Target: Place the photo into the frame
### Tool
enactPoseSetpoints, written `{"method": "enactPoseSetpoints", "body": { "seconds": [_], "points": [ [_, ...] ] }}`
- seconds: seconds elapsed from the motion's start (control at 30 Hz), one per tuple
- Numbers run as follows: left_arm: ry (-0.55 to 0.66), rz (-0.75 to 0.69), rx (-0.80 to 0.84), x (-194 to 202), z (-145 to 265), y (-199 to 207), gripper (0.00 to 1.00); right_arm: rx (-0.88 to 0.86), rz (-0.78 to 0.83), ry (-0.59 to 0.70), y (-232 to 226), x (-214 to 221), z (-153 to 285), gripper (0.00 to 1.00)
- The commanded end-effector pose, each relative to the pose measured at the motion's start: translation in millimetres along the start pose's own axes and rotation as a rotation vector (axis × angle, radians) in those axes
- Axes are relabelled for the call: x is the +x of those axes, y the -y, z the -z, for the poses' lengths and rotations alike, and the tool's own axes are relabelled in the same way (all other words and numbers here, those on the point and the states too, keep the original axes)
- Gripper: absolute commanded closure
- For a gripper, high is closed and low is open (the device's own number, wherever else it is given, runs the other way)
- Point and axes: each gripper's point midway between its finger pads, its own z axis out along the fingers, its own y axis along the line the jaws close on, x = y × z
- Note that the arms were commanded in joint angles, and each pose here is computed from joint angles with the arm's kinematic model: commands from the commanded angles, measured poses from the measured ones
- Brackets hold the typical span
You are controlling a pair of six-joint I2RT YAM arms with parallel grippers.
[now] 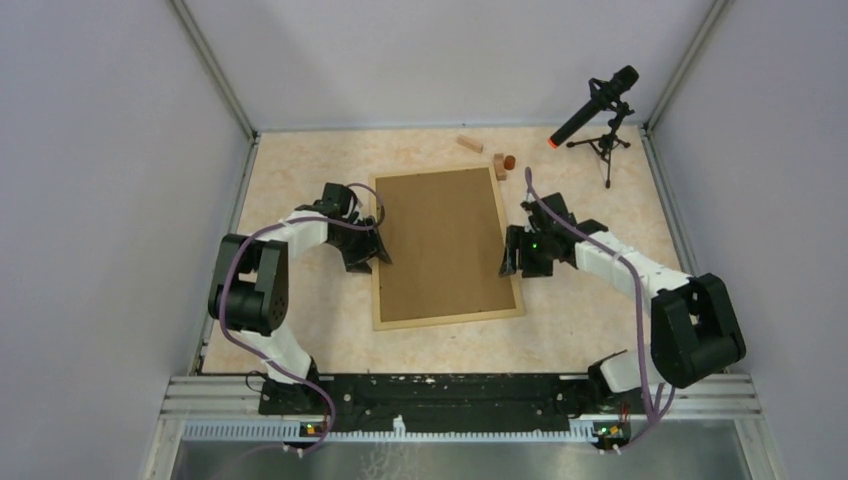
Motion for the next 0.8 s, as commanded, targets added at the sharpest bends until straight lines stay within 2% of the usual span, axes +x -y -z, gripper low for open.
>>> {"method": "enactPoseSetpoints", "body": {
  "seconds": [0.0,0.1,0.17,0.3,0.43,0.77],
  "points": [
    [0.074,-0.138,-0.141,-15,-8,-32,0.38,0.021,-0.019,-0.004,14,-29,14,0.43],
    [0.076,-0.156,-0.164,-16,-5,-37,0.49,0.060,-0.013,-0.058,25,-30,9,0.49],
    [0.061,-0.159,-0.169,-13,-7,-40,0.60,0.068,-0.004,-0.064,26,-33,6,0.57],
    [0.019,-0.167,-0.190,-8,-13,-48,0.70,0.096,0.021,-0.068,33,-36,-1,0.67],
    [0.010,-0.171,-0.206,-7,-15,-51,0.77,0.106,0.052,-0.143,35,-20,-9,0.69],
    [0.008,-0.165,-0.237,-5,-17,-59,0.94,0.086,0.085,-0.202,30,0,-20,0.70]
  ]
}}
